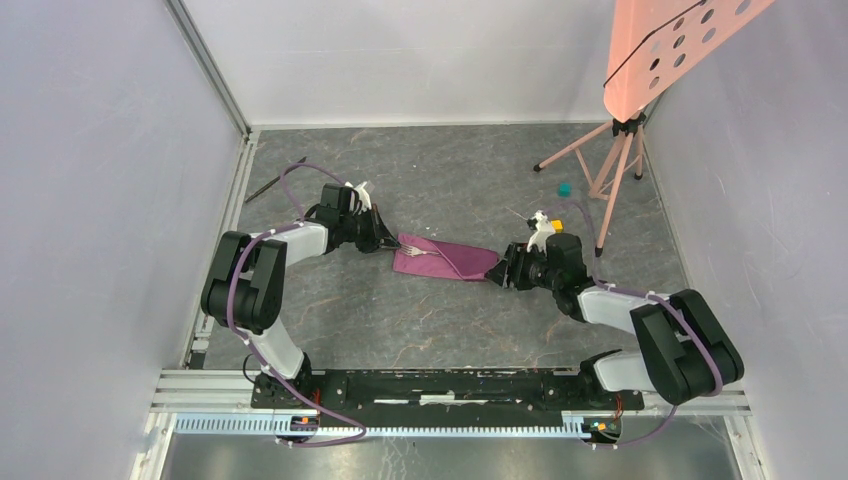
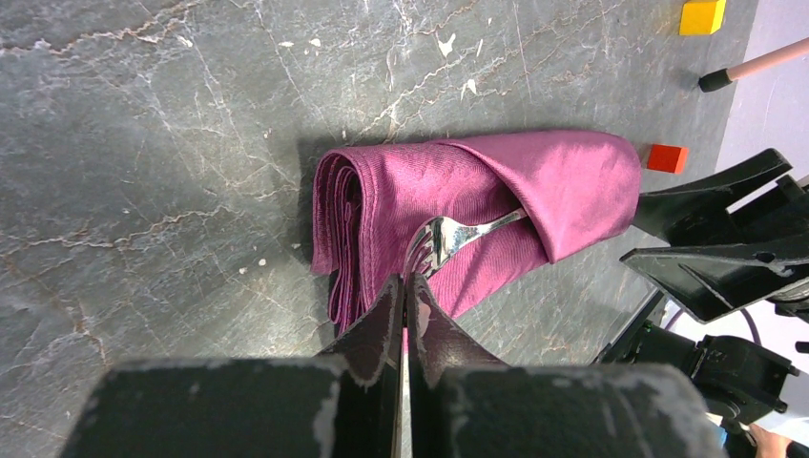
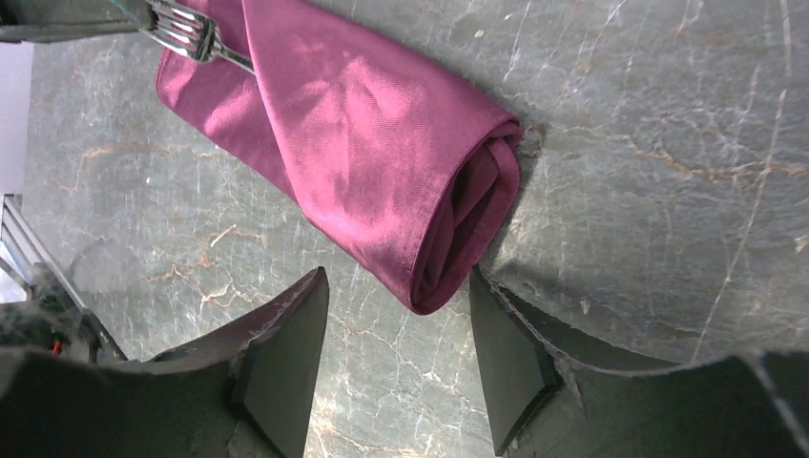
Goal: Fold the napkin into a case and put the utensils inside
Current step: Insert the fork into the folded napkin.
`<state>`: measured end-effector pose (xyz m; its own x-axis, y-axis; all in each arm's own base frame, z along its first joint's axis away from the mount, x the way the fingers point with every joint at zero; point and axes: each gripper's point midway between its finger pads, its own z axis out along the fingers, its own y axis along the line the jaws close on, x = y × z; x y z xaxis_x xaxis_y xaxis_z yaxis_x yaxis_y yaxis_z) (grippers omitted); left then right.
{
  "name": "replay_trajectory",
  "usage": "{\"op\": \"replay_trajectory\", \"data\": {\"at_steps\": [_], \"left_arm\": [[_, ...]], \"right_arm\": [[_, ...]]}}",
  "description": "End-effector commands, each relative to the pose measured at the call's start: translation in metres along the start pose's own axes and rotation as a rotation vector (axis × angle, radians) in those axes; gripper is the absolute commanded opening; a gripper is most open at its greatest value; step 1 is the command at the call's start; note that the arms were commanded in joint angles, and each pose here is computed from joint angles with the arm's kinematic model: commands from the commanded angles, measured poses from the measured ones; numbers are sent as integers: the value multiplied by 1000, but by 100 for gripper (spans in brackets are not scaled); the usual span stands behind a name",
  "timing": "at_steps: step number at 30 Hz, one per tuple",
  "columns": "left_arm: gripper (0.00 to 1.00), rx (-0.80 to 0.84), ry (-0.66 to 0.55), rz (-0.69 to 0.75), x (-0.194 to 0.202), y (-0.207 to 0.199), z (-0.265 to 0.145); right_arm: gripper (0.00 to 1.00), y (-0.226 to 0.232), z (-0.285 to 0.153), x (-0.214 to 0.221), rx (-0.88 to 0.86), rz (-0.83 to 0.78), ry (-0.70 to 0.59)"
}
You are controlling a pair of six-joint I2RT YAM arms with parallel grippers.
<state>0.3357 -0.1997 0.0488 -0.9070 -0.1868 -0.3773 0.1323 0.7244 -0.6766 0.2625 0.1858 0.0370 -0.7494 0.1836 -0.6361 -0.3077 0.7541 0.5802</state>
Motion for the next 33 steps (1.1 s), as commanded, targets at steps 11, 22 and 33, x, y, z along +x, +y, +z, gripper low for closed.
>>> {"op": "replay_trajectory", "data": {"at_steps": [11,22,33], "left_arm": [[2,5,-34,90,-7,-14,-4],[2,39,-25,70,-15,-24,15],[13,-30,18,55,-20,-20,18]], "right_arm": [[38,-8,16,-17,22,-31,-27],[32,-5,19,-10,-5,-34,-10],[31,-2,18,-12,-14,-49,-17]]}}
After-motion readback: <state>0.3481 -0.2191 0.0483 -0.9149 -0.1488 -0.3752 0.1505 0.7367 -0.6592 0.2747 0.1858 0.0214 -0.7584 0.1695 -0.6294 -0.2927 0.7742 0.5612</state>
